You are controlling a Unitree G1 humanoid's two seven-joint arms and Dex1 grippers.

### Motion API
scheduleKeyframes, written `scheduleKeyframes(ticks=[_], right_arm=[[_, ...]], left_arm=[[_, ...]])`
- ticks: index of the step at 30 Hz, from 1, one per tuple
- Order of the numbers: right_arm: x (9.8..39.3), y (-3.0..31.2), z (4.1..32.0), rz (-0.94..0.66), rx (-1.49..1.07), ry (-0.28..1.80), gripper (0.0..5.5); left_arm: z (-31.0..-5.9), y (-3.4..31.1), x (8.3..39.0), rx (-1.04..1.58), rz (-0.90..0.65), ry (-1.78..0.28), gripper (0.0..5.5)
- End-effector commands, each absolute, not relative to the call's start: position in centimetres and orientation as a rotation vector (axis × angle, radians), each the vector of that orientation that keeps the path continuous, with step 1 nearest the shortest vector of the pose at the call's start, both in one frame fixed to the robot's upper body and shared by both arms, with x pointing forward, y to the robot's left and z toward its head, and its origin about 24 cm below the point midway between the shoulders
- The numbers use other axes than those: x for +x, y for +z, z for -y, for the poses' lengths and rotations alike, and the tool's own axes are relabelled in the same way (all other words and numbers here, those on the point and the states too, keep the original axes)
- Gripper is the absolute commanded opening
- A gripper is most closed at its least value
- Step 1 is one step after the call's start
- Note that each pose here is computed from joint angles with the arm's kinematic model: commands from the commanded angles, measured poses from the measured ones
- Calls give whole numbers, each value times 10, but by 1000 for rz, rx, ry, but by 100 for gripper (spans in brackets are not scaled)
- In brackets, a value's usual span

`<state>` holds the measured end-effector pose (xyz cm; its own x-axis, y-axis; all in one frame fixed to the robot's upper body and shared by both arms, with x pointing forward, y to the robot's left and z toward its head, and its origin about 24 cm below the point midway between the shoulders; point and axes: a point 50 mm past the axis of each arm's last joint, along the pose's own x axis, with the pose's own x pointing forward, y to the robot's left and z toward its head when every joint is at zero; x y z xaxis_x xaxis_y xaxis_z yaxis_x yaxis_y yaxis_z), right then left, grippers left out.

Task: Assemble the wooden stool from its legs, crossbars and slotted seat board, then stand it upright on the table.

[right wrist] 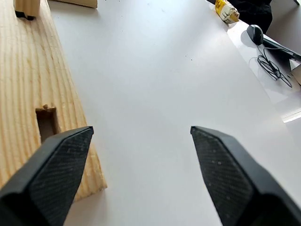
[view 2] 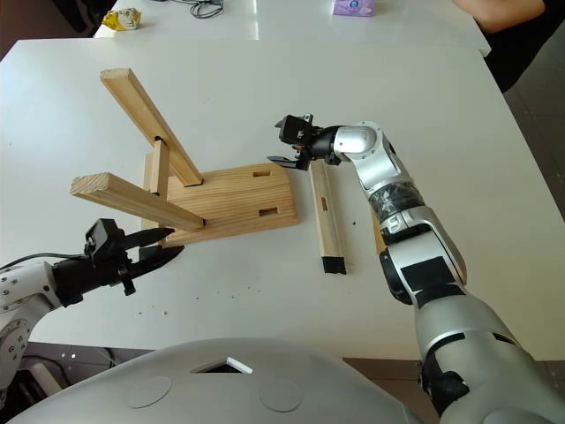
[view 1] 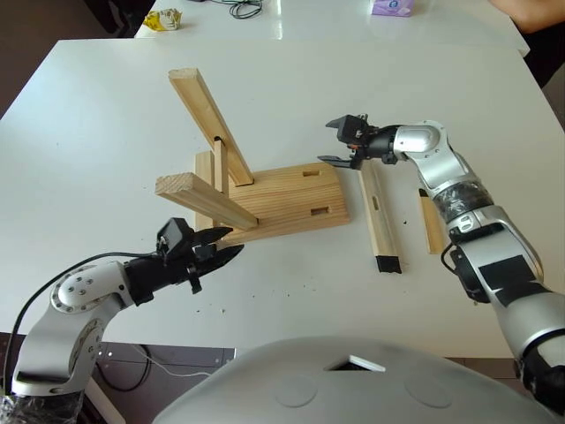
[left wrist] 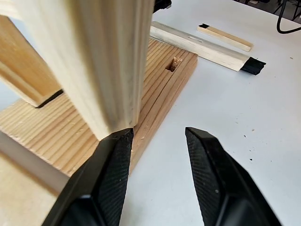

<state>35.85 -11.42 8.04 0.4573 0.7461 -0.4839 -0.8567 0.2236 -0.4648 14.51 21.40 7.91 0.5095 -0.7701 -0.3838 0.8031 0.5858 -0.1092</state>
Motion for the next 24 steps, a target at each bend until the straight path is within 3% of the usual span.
scheduleKeyframes(ticks=[1, 12, 24], right_arm=[[374, 97, 97, -124, -847, 1098, 384], [366, 73, 77, -258, -1071, 1267, 384], [352, 67, 102, -295, -1054, 1453, 384]], left_arm=[[-205, 59, 143, 112, -478, -969, 205], [-208, 24, 154, 299, -599, -980, 205], [-192, 31, 185, 317, -499, -943, 205]])
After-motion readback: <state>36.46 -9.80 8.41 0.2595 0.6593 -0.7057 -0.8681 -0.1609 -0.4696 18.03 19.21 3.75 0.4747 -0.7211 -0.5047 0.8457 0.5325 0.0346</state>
